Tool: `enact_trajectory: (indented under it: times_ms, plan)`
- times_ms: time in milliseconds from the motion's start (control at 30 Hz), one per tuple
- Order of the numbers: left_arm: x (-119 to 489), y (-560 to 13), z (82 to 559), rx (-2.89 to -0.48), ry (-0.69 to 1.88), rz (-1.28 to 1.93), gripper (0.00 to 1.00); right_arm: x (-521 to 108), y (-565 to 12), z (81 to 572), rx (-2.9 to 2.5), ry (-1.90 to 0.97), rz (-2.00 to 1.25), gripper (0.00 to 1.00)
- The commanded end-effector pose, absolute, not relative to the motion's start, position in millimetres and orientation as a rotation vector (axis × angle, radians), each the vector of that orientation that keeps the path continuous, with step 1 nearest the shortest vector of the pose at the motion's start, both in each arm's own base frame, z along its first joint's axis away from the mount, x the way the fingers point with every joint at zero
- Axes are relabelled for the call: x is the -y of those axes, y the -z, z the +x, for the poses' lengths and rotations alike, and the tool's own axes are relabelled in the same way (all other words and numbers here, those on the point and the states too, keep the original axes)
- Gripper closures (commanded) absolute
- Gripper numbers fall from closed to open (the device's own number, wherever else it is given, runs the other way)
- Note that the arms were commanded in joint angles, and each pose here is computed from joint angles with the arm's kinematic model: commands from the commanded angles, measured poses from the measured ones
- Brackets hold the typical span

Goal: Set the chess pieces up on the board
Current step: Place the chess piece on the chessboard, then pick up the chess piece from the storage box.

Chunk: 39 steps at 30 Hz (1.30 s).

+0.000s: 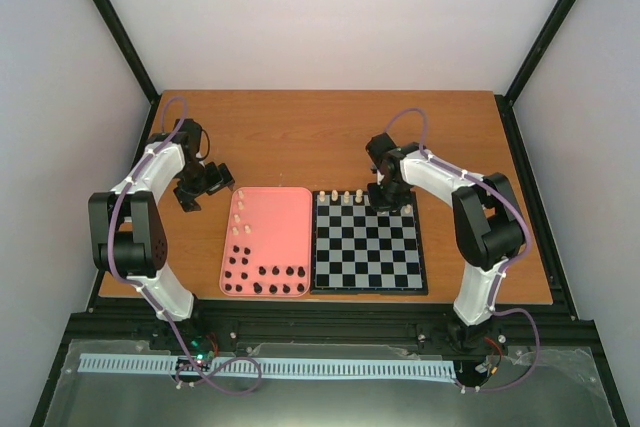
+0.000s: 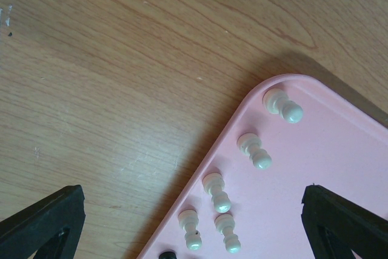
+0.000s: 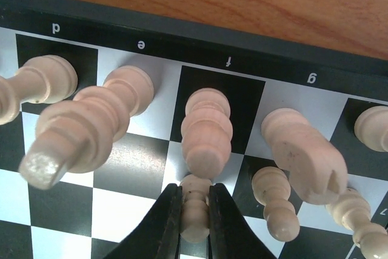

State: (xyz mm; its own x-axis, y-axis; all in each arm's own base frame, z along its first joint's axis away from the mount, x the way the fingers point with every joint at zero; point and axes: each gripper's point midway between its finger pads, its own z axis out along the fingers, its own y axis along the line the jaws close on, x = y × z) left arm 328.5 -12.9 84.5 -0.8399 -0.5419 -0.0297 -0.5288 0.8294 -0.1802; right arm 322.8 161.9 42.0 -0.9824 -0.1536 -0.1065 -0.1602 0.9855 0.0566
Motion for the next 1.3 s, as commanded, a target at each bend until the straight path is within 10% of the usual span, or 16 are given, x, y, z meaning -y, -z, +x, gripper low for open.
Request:
enact_trajectory:
  times_ms: [0, 833, 1267]
  plan:
    - [10, -92, 336, -2.908, 0.256, -0.837, 0.0, -164, -43, 332, -3.011, -0.11, -0.226, 0.91]
    - [11, -96, 336, -2.895, 0.267, -0.834, 0.0, -198, -118, 318, -2.886, -0.284, -0.331, 0.6]
    - [11, -97, 336, -2.891, 0.273, -0.836, 0.0, -363, -143, 321, -2.701, -0.47, -0.898, 0.51]
